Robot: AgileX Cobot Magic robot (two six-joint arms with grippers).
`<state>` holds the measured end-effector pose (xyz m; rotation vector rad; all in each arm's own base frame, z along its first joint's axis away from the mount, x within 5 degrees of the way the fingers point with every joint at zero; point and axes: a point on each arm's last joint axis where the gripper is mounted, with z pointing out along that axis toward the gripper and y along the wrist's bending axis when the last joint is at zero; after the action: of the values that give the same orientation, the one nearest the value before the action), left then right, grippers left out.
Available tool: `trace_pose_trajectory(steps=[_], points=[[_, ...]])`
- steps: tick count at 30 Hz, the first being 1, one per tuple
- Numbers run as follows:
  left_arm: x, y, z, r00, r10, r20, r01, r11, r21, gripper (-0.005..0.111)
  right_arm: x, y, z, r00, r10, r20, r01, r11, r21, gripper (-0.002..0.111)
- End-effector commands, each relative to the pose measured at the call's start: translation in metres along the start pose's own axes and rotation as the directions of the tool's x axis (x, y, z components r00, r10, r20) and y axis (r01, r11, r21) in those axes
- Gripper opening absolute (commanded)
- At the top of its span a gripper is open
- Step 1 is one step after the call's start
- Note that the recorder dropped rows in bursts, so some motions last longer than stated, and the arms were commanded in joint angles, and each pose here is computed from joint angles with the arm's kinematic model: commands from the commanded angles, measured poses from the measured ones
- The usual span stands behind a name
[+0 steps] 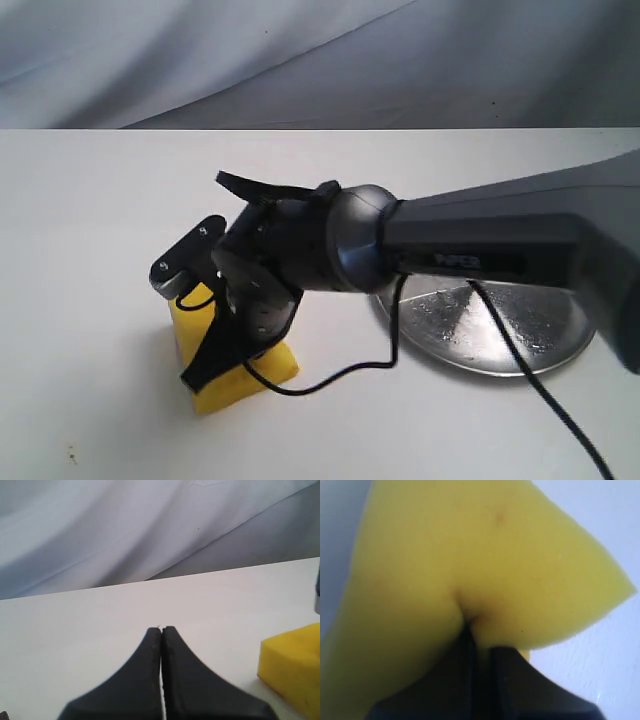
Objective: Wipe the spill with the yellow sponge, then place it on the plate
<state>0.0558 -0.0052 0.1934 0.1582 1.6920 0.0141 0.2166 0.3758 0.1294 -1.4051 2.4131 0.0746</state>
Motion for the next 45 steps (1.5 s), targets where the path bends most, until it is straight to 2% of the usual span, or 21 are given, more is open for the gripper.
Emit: trace_pose_trajectory(steps=[1,7,11,15,19,25,30,33,41,45], points=[[-0.001,0.0,0.0,1.0,-0.012,0.011,0.012,1.0,-0.002,0.0,0.047,0.0,-0.009,0.991,0.05,-0.125,-0.052,0.999,-0.006,0.0],[-0.001,0.0,0.0,1.0,-0.012,0.011,0.012,1.0,-0.002,0.0,0.064,-0.026,-0.025,0.988,0.096,-0.121,-0.083,0.991,0.105,0.0],[-0.001,0.0,0.0,1.0,-0.012,0.011,0.012,1.0,-0.002,0.0,0.061,-0.044,-0.023,0.986,0.146,-0.082,-0.137,0.985,0.107,0.0],[-0.001,0.0,0.0,1.0,-0.012,0.011,0.012,1.0,-0.002,0.0,0.058,-0.073,-0.017,0.973,0.229,-0.014,-0.227,0.969,0.103,0.0],[-0.001,0.0,0.0,1.0,-0.012,0.011,0.012,1.0,-0.002,0.0,0.041,-0.1,-0.006,0.951,0.307,-0.02,-0.304,0.948,0.1,0.0],[-0.001,0.0,0.0,1.0,-0.012,0.011,0.012,1.0,-0.002,0.0,-0.01,-0.113,0.015,0.948,0.317,-0.028,-0.316,0.948,0.044,0.0],[-0.001,0.0,0.0,1.0,-0.012,0.011,0.012,1.0,-0.002,0.0,-0.042,-0.103,0.031,0.941,0.332,-0.069,-0.338,0.936,-0.102,0.0],[-0.001,0.0,0.0,1.0,-0.012,0.011,0.012,1.0,-0.002,0.0,-0.052,-0.089,0.032,0.956,0.277,-0.091,-0.29,0.941,-0.177,0.0],[-0.001,0.0,0.0,1.0,-0.012,0.011,0.012,1.0,-0.002,0.0,-0.049,-0.032,0.015,0.986,0.043,-0.164,-0.067,0.987,-0.145,0.0],[-0.001,0.0,0.0,1.0,-0.012,0.011,0.012,1.0,-0.002,0.0,-0.038,-0.014,0.006,0.983,0.011,-0.184,-0.034,0.992,-0.119,0.0]])
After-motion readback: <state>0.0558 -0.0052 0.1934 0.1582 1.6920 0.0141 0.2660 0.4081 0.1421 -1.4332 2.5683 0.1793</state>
